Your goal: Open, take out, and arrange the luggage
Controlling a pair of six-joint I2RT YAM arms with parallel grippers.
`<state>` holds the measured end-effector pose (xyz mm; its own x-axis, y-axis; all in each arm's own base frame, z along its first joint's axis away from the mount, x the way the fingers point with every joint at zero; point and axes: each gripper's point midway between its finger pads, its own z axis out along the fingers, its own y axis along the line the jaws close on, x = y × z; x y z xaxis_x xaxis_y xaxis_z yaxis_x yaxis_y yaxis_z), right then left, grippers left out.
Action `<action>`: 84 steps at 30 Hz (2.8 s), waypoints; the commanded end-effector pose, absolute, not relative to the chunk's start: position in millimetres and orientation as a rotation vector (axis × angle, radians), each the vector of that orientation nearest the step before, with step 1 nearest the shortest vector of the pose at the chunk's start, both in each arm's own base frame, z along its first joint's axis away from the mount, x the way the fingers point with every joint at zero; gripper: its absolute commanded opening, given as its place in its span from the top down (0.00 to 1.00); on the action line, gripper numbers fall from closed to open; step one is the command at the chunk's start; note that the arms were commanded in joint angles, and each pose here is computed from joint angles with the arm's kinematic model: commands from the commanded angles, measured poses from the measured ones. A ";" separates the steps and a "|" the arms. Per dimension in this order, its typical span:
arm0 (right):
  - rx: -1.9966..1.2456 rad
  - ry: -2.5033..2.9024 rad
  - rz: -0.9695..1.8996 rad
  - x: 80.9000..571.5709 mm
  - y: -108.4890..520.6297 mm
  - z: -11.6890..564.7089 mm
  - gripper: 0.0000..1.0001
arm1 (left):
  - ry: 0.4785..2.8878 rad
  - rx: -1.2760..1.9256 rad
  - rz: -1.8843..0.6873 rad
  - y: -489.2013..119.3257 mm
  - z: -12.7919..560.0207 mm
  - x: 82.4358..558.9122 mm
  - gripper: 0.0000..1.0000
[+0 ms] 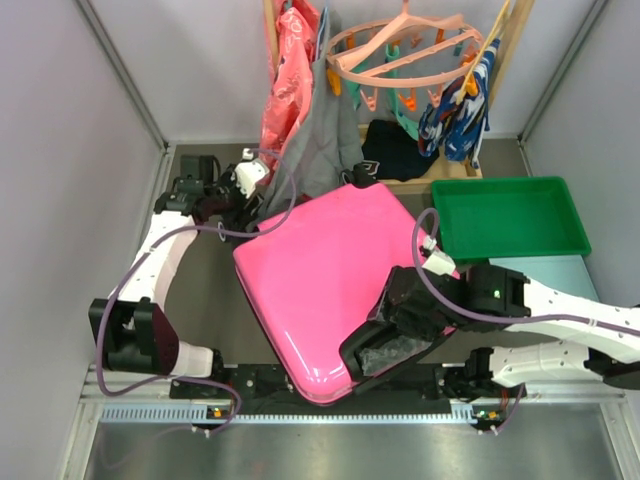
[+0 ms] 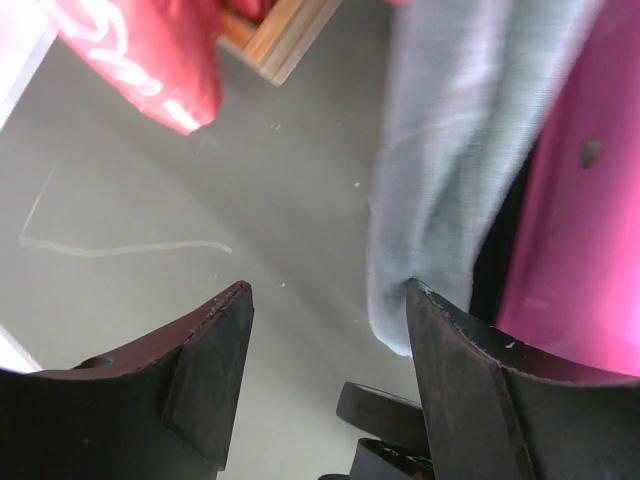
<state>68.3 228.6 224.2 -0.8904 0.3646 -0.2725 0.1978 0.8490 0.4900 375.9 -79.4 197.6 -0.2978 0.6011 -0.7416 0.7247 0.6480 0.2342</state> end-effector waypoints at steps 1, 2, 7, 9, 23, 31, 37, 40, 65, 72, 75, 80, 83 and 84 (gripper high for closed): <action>0.355 2.630 0.131 84.1 158.0 188.5 0.32 | 1.989 1.187 -0.288 -87.9 180.7 336.9 0.33; 0.327 2.616 0.149 92.0 165.6 190.7 0.32 | 1.960 1.229 -0.316 -92.0 180.9 329.7 0.33; 0.174 2.464 0.134 154.1 192.0 213.2 0.31 | 1.935 1.306 -0.450 -95.8 183.7 288.0 0.34; 0.137 2.410 0.145 173.1 193.6 226.3 0.31 | 1.966 1.333 -0.456 -91.8 177.2 277.1 0.34; -0.049 2.279 0.296 270.4 244.7 229.9 0.32 | 2.069 1.270 -0.455 -83.4 184.2 240.4 0.35; -0.060 2.234 0.210 307.9 224.2 227.1 0.32 | 1.916 1.036 -0.333 -88.2 247.8 298.9 0.30; -0.030 2.227 0.158 298.4 198.9 221.2 0.32 | 1.949 1.033 -0.220 -74.9 228.1 338.1 0.31; -0.011 2.227 0.125 288.3 183.1 216.6 0.31 | 1.955 1.078 -0.321 -87.2 214.6 340.3 0.30; -0.036 2.231 0.122 264.3 161.1 214.0 0.30 | 1.621 0.636 0.191 -50.9 398.7 420.5 1.00; -0.044 2.224 0.127 263.3 160.7 216.6 0.30 | 1.556 0.643 0.113 -72.5 407.1 444.9 1.00; -0.048 2.229 0.128 262.5 161.1 215.8 0.30 | 1.613 0.659 0.045 -84.8 385.3 454.4 1.00; -0.081 2.268 0.110 255.4 157.8 214.1 0.26 | 1.820 0.817 -0.067 -98.4 299.7 442.2 0.66; -0.125 2.310 0.105 245.7 155.3 219.7 0.23 | 1.855 0.907 -0.091 -98.5 277.9 413.3 0.22; -0.136 2.311 0.108 243.1 155.2 224.0 0.22 | 1.842 0.936 -0.086 -98.2 278.6 406.2 0.18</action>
<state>273.1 178.0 238.4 -0.5679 0.0840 -0.8188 -0.0911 0.9823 0.1639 445.2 -89.4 284.9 -0.2041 0.5222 -0.8280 0.5393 0.7659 0.3501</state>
